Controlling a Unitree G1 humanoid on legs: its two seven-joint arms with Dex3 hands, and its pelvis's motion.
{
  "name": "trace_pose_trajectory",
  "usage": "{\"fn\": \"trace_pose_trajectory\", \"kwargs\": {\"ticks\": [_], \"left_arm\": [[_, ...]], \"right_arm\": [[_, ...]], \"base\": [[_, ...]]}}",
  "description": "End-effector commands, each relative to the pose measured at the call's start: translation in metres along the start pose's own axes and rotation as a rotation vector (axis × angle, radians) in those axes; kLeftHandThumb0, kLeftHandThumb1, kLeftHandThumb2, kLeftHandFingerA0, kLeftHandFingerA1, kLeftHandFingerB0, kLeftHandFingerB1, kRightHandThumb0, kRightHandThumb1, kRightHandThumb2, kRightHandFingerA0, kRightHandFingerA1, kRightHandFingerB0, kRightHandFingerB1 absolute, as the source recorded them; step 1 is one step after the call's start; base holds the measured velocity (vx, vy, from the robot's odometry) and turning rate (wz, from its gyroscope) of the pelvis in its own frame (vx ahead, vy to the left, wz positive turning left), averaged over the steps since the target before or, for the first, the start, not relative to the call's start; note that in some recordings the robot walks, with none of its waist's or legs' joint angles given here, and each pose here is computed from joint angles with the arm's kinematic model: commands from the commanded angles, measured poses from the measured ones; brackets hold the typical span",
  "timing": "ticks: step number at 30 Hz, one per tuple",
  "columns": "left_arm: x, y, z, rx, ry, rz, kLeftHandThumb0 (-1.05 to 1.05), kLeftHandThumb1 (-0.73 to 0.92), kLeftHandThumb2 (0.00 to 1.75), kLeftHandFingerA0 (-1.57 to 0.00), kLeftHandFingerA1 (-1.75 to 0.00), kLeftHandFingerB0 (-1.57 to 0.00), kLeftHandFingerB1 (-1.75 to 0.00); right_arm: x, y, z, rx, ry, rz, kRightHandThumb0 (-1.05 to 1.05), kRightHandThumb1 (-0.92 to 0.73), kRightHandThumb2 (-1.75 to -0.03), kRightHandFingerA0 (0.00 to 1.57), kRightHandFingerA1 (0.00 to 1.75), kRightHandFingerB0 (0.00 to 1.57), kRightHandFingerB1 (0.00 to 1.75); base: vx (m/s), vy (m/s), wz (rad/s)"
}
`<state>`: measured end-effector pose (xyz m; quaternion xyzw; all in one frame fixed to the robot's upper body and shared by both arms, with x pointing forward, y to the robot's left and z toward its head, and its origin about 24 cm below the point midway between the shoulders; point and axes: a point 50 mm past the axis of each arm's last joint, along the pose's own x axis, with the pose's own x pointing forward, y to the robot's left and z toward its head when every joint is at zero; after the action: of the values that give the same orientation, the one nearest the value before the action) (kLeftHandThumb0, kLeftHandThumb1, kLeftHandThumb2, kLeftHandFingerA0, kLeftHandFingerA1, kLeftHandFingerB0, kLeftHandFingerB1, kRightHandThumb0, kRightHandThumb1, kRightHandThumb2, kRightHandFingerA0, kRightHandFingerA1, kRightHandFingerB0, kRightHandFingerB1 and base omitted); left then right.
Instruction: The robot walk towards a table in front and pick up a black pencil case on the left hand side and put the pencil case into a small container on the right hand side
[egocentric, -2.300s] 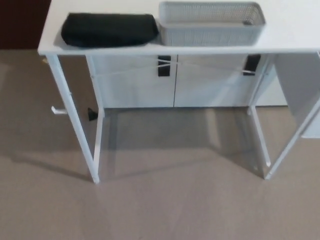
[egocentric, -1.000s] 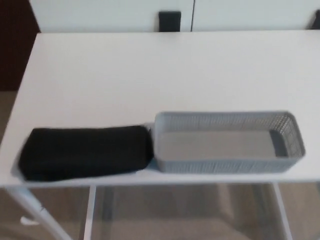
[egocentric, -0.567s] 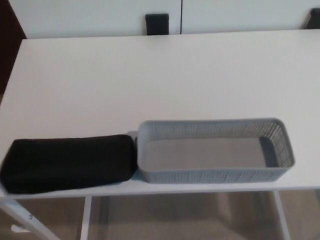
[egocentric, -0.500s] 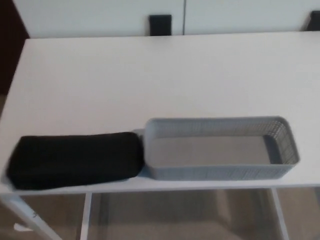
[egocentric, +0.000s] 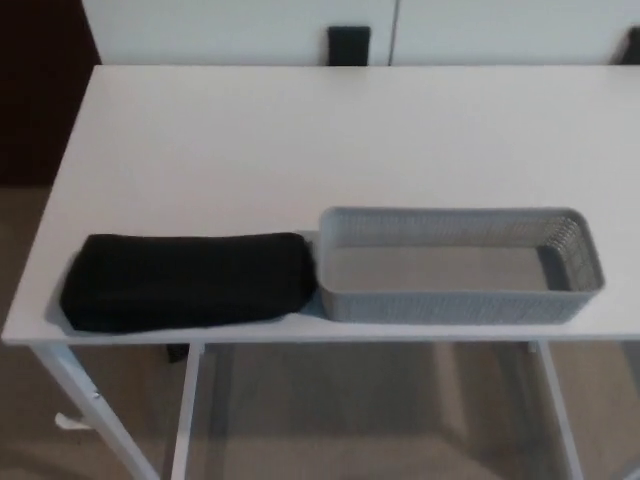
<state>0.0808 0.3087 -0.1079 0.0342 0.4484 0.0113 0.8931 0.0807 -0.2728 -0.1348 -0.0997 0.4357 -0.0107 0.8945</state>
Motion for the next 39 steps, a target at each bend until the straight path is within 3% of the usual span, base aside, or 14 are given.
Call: {"fn": "trace_pose_trajectory", "kwargs": {"ticks": [1, 14, 16, 18, 19, 21, 22, 25, 27, 28, 30, 36, 37, 39], "left_arm": [[0.001, 0.006, 0.002, -0.006, 0.007, -0.041, -0.24, 0.52, 0.55, -0.32, -0.48, -0.23, -0.33], [0.000, 0.006, 0.004, -0.013, 0.000, -0.003, -0.26, 0.52, 0.56, -0.34, -0.42, -0.24, -0.31], [-0.001, 0.005, 0.004, -0.010, -0.005, -0.007, -0.18, 0.36, 0.85, -0.32, -0.59, -0.13, -0.49], [-0.001, 0.005, 0.004, -0.012, -0.004, -0.009, -0.24, 0.51, 0.55, -0.42, -0.44, -0.26, -0.32], [-0.001, 0.006, 0.005, -0.011, -0.006, -0.008, -0.18, 0.36, 0.85, -0.32, -0.59, -0.13, -0.49], [0.000, 0.006, 0.007, 0.002, -0.012, -0.008, -0.18, 0.37, 0.85, -0.35, -0.61, -0.13, -0.49], [0.000, 0.006, 0.007, -0.004, -0.015, -0.008, -0.24, 0.51, 0.55, -0.45, -0.46, -0.27, -0.32], [-0.001, 0.006, 0.007, 0.002, -0.021, -0.013, -0.18, 0.36, 0.85, -0.35, -0.60, -0.13, -0.49], [-0.001, 0.006, 0.007, 0.004, -0.016, -0.009, -0.25, 0.51, 0.55, -0.51, -0.46, -0.27, -0.33], [-0.001, 0.006, 0.007, -0.002, -0.016, -0.009, -0.17, 0.36, 0.85, -0.35, -0.60, -0.13, -0.49], [0.000, 0.006, 0.007, -0.005, -0.016, -0.002, -0.24, 0.50, 0.55, -0.40, -0.44, -0.26, -0.32], [-0.002, 0.012, 0.015, -0.026, -0.048, 0.050, -0.29, 0.52, 0.59, -0.13, -0.39, -0.14, -0.31], [-0.005, 0.018, 0.018, -0.015, -0.064, 0.072, -0.19, 0.51, 0.95, -0.02, -0.52, 0.00, -0.49], [-0.028, 0.035, 0.032, 0.102, -0.144, 0.228, -0.38, 0.49, 0.55, -0.03, -0.35, 0.00, -0.20]], "right_arm": [[-0.001, -0.008, -0.001, 0.016, -0.002, -0.019, -0.56, -0.50, -0.56, 0.87, 0.54, 0.61, 0.46], [0.001, -0.008, 0.002, 0.036, -0.007, -0.018, -0.55, -0.50, -0.56, 0.87, 0.54, 0.62, 0.46], [0.001, -0.008, 0.001, 0.033, -0.006, -0.020, -0.56, -0.49, -0.56, 0.87, 0.54, 0.63, 0.46], [0.001, -0.008, 0.001, 0.041, -0.007, -0.018, -0.55, -0.49, -0.56, 0.87, 0.54, 0.63, 0.47], [0.001, -0.008, 0.002, 0.047, -0.012, -0.013, -0.56, -0.48, -0.55, 0.87, 0.55, 0.61, 0.47], [0.002, -0.008, 0.003, 0.053, -0.014, -0.014, -0.54, -0.48, -0.55, 0.87, 0.54, 0.62, 0.47], [0.001, -0.008, 0.003, 0.041, -0.017, -0.012, -0.55, -0.49, -0.55, 0.87, 0.53, 0.62, 0.46], [0.001, -0.008, 0.003, 0.030, -0.014, -0.015, -0.56, -0.49, -0.56, 0.84, 0.54, 0.62, 0.46], [0.002, -0.008, 0.003, 0.046, -0.010, -0.019, -0.54, -0.48, -0.55, 0.87, 0.54, 0.63, 0.47], [0.002, -0.008, 0.003, 0.048, -0.011, -0.021, -0.53, -0.48, -0.56, 0.89, 0.55, 0.64, 0.48], [0.002, -0.008, 0.003, 0.040, -0.011, -0.021, -0.53, -0.49, -0.56, 0.88, 0.54, 0.64, 0.47], [0.003, -0.005, 0.003, 0.056, -0.012, -0.018, -0.54, -0.48, -0.55, 0.86, 0.55, 0.63, 0.47], [0.003, -0.002, 0.002, 0.060, -0.012, -0.016, -0.53, -0.48, -0.55, 0.86, 0.55, 0.63, 0.47], [-0.001, -0.003, -0.002, 0.045, -0.013, -0.025, -0.53, -0.48, -0.56, 0.89, 0.54, 0.63, 0.47]], "base": [[-0.12, -0.248, -0.15], [-0.02, 0.081, -0.08], [-0.09, 0.347, -0.03], [-0.07, 0.149, 0.10], [-0.02, 0.097, 0.07], [0.03, -0.007, 0.11], [0.00, -0.028, 0.08], [-0.01, -0.027, 0.02], [-0.01, -0.091, 0.04], [0.00, -0.080, 0.03], [0.00, 0.000, 0.00], [0.00, 0.000, 0.00], [0.00, 0.000, 0.00], [0.00, 0.000, 0.00]]}}
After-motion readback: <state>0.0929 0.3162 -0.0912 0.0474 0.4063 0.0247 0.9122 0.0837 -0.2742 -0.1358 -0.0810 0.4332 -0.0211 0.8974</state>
